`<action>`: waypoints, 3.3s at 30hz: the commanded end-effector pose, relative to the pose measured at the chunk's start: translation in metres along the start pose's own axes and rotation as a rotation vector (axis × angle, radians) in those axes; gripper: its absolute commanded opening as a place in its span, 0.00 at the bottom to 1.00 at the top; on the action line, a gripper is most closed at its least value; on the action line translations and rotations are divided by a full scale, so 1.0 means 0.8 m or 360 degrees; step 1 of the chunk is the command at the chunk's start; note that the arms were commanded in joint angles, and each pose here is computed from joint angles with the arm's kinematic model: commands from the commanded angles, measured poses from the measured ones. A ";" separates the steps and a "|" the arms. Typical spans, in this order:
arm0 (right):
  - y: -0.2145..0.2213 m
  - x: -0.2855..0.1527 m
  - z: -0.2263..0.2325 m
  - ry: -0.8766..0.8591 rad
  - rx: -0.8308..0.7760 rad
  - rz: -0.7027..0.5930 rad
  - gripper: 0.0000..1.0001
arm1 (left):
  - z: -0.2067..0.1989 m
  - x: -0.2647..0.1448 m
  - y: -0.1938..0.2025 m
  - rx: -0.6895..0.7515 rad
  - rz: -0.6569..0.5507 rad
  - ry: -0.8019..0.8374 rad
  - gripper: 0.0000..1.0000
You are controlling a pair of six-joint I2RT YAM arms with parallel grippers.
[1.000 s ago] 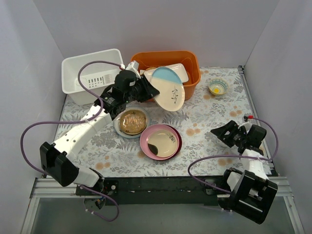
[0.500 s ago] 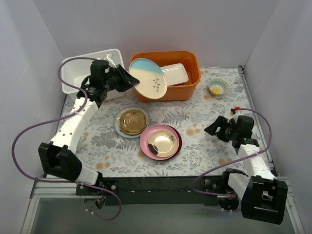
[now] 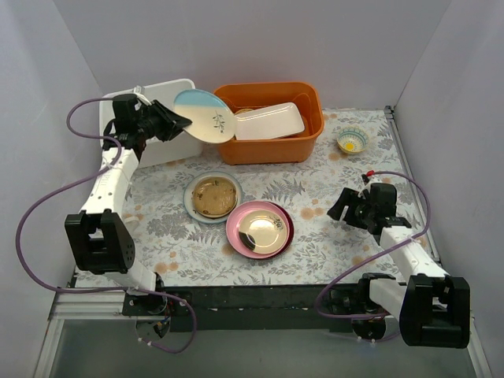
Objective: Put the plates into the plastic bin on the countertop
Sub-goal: Place the plate in the plastic bin.
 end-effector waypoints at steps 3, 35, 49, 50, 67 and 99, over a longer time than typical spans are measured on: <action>-0.013 0.005 0.013 -0.0006 -0.0101 -0.0031 0.78 | -0.019 -0.037 -0.091 0.0060 -0.0300 0.0269 0.00; 0.010 0.029 -0.002 0.0042 -0.0135 0.0095 0.77 | 0.150 -0.008 -0.161 -0.0145 -0.0377 -0.0012 0.00; 0.016 0.033 -0.001 0.0031 -0.0145 0.0125 0.76 | 0.193 0.015 -0.156 -0.0203 -0.0291 -0.0163 0.08; 0.016 0.034 -0.001 0.0032 -0.0146 0.0130 0.77 | 0.192 0.016 -0.156 -0.0214 -0.0284 -0.0162 0.09; 0.020 0.037 0.007 -0.0005 -0.0136 0.0154 0.76 | 0.206 0.021 -0.150 -0.0243 -0.0254 -0.0227 0.63; 0.017 0.025 0.034 -0.0099 -0.0185 0.0159 0.77 | -0.010 0.004 -0.121 0.0409 -0.0207 0.0113 0.98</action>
Point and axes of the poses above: each gripper's point midway between its finger pads, its own x axis out along the fingers, its own z axis along the line the jaws close on, y = z × x, the point moved 4 cm from there along -x, back along the fingers, and after that the axes turned 14 degrees about x, right-handed, at the moved point
